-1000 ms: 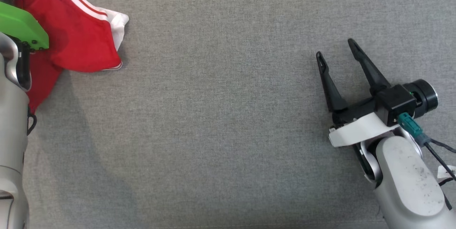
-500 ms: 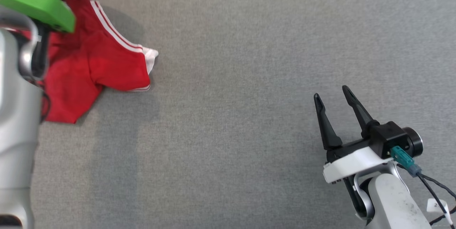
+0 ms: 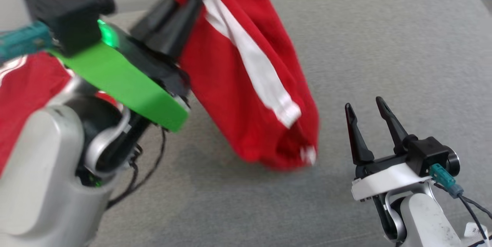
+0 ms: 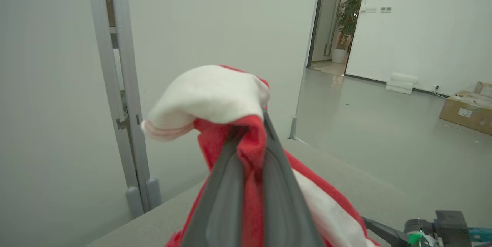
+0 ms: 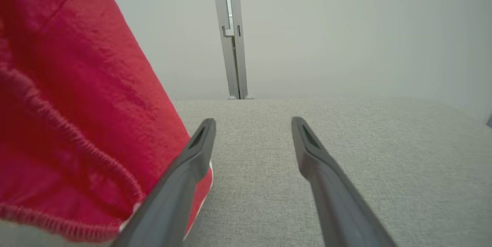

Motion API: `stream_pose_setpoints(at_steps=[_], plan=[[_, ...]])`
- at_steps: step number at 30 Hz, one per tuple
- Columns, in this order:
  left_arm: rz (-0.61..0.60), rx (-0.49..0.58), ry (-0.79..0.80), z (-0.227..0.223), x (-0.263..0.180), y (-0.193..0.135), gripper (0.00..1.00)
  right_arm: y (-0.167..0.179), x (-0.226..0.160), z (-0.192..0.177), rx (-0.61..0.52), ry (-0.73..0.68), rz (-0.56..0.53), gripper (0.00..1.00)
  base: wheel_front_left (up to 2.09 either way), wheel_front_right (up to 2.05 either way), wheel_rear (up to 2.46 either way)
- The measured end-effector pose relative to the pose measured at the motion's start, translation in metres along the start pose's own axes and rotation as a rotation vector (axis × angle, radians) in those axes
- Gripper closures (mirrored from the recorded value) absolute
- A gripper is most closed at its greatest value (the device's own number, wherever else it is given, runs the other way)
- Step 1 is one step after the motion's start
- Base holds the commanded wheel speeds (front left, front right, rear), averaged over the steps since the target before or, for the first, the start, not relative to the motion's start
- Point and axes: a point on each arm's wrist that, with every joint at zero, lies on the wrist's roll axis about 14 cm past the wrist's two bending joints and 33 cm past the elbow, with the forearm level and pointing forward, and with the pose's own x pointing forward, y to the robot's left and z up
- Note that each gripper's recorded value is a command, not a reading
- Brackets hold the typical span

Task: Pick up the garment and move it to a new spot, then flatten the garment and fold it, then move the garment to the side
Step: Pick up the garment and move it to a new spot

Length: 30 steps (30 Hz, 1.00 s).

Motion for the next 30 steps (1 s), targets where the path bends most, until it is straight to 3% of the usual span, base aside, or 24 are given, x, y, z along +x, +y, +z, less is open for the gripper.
stream_pose_setpoints(at_steps=[5,8,12,14,18,19,20,21,26,30], plan=[[-0.094,-0.133,0.106,-0.042,0.021,-0.032,1.0,-0.027,-0.018,0.009,0.025,-0.017,-0.093,0.0,0.0,0.0,0.0],[-0.062,-0.311,0.22,-0.091,0.033,-0.029,1.0,-0.043,-0.03,0.012,0.036,-0.021,-0.148,0.0,0.0,0.0,0.0],[0.072,-0.26,0.286,-0.13,0.042,0.02,1.0,-0.061,-0.046,0.015,0.043,-0.024,-0.216,0.0,0.0,0.0,0.0],[0.146,-0.17,0.286,-0.141,0.05,0.05,1.0,-0.072,-0.055,0.016,0.04,-0.021,-0.257,0.0,0.0,0.0,0.0],[0.242,-0.196,0.306,-0.173,0.061,0.083,1.0,-0.088,-0.073,0.014,0.028,-0.003,-0.321,0.0,0.0,0.0,0.0],[0.263,-0.207,0.333,-0.187,0.06,0.087,0.65,-0.091,-0.077,0.014,0.025,0.0,-0.335,0.0,0.0,0.0,0.0],[0.278,-0.202,0.353,-0.197,0.059,0.091,0.07,-0.094,-0.08,0.013,0.022,0.004,-0.345,0.0,0.0,0.0,0.0],[0.292,-0.188,0.378,-0.208,0.056,0.096,0.0,-0.096,-0.083,0.012,0.02,0.008,-0.355,0.0,0.0,0.0,0.0],[0.305,-0.119,0.403,-0.235,0.048,0.104,0.0,-0.099,-0.087,0.009,0.011,0.024,-0.37,0.0,0.0,0.0,0.0],[0.302,-0.027,0.309,-0.225,0.041,0.106,0.0,-0.099,-0.083,0.009,-0.013,0.027,-0.36,0.0,0.0,0.0,0.0]])
